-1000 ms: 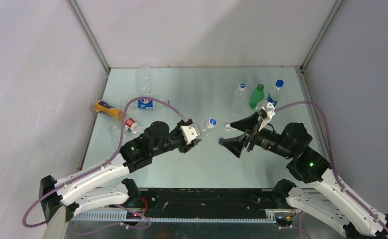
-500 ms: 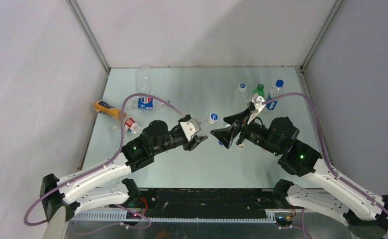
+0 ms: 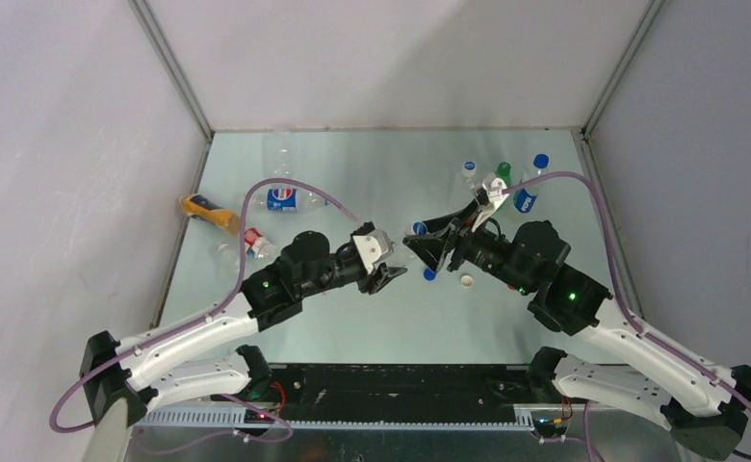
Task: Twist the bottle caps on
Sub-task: Place the plastic bottle at the center of the board.
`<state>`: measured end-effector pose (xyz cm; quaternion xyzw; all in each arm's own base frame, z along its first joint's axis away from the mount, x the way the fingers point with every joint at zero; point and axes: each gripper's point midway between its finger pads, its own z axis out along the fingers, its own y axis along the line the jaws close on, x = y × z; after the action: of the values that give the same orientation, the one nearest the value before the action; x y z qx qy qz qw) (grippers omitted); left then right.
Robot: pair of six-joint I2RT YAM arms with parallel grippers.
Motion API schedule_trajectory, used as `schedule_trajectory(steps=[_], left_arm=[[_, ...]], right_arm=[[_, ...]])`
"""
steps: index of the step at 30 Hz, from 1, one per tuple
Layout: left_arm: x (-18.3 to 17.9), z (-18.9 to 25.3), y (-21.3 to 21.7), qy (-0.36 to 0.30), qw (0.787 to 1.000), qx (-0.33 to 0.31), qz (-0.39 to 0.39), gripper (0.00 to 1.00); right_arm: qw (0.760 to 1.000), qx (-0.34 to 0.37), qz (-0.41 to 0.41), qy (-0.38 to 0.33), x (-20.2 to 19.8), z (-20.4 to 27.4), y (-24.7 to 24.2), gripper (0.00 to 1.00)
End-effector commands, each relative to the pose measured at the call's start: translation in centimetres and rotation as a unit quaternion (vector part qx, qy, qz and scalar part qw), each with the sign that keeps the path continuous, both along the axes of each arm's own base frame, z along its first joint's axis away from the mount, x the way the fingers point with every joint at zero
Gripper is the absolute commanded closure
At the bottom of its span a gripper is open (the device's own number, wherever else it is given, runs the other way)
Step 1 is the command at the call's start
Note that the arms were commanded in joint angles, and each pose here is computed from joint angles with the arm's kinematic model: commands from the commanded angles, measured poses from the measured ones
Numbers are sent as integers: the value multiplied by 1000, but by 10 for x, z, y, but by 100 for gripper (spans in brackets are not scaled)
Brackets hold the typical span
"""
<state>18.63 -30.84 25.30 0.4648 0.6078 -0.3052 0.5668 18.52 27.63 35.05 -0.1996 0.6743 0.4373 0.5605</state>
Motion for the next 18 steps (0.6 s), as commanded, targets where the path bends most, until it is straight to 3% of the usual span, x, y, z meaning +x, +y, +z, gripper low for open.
schedule_trajectory(steps=[1,5,7,9,12,17,18], left_arm=[[-3,25,-7,-14,999,-37,-16,95],[-1,26,-5,-11,999,-44,-7,92],[1,26,-3,-11,999,-50,3,86],[5,28,0,-11,998,-57,19,73],[13,28,9,-8,997,-63,52,47],[25,26,35,-3,991,-70,110,24],[28,20,41,0,990,-64,126,14]], right_arm=[[999,35,4,-15,0,27,4,45],[999,30,15,-8,-1,23,10,69],[1000,20,21,-6,-2,23,12,82],[1000,5,19,-1,-2,19,11,97],[1000,-22,-13,5,6,12,-3,100],[993,-75,-85,25,23,-3,-40,100],[991,-88,-99,32,26,-10,-51,100]])
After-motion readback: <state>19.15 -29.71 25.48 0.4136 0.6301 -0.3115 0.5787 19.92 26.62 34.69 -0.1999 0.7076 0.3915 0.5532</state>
